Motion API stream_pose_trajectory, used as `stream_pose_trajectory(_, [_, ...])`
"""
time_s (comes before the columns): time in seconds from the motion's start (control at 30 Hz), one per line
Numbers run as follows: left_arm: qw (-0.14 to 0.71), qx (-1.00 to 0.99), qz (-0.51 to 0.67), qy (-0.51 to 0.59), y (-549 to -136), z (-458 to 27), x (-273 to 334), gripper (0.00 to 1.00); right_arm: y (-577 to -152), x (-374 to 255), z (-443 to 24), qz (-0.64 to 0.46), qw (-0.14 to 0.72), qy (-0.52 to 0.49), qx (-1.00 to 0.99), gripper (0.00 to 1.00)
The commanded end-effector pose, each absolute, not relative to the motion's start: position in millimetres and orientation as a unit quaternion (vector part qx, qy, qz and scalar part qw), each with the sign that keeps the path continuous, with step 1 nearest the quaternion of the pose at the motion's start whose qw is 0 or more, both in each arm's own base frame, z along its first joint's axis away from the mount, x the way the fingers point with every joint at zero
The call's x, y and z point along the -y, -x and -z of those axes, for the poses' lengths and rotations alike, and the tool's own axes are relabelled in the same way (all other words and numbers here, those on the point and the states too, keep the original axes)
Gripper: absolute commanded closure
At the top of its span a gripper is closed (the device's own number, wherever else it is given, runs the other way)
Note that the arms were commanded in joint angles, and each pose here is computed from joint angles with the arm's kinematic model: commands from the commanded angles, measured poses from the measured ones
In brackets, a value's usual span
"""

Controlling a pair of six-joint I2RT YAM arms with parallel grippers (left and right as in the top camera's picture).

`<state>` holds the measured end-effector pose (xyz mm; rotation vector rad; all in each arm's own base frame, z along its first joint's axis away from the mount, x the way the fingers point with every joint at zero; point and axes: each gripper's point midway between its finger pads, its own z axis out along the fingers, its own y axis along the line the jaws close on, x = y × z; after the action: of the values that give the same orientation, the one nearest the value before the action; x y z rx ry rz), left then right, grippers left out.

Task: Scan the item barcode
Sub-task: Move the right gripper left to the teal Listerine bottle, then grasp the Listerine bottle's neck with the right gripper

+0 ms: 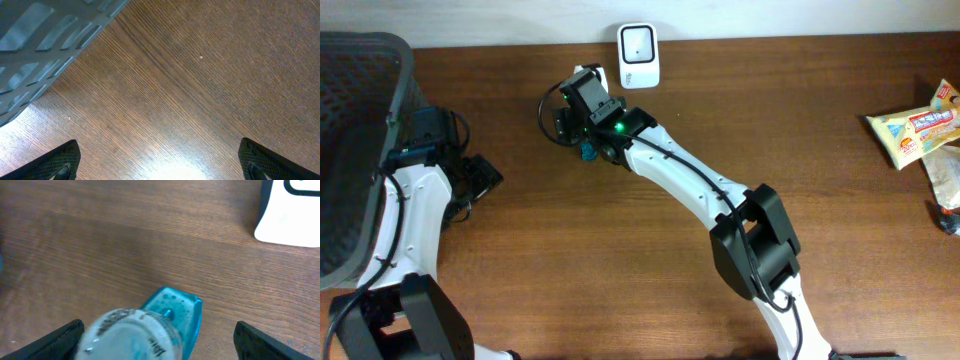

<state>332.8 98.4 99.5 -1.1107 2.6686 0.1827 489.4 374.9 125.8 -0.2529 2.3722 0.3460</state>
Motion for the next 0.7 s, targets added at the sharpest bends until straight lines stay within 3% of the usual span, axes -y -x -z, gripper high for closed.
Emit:
stream_pose_trajectory(0.0, [0.115,-0.913,-0.066,0.385,-330.1,-95.3,-101.4,0.01,-491.5,-369.8,-121.5,-0.129,0.357,0.064,-0.923,0.04])
stream_pose_trajectory(0.23, [0.115,-0.913,-0.066,0.385,-330.1,-95.3,-101.4,0.01,-487.6,-371.5,-119.2,-0.14,0.345,0.045,-0.927,0.04])
stream_pose_trajectory(0.4, [0.115,-0.913,-0.066,0.385,-330.1,-95.3,-101.4,0.01,-486.5,-373.0,-120.0,-0.139,0.346,0.047,-0.927,0.17])
stream_pose_trajectory(0.67, [0.115,-0.913,-0.066,0.385,-330.1,-95.3,-101.4,0.01,-484.8,-375.2,-120.1,-0.139,0.347,0.048,-0.926,0.26])
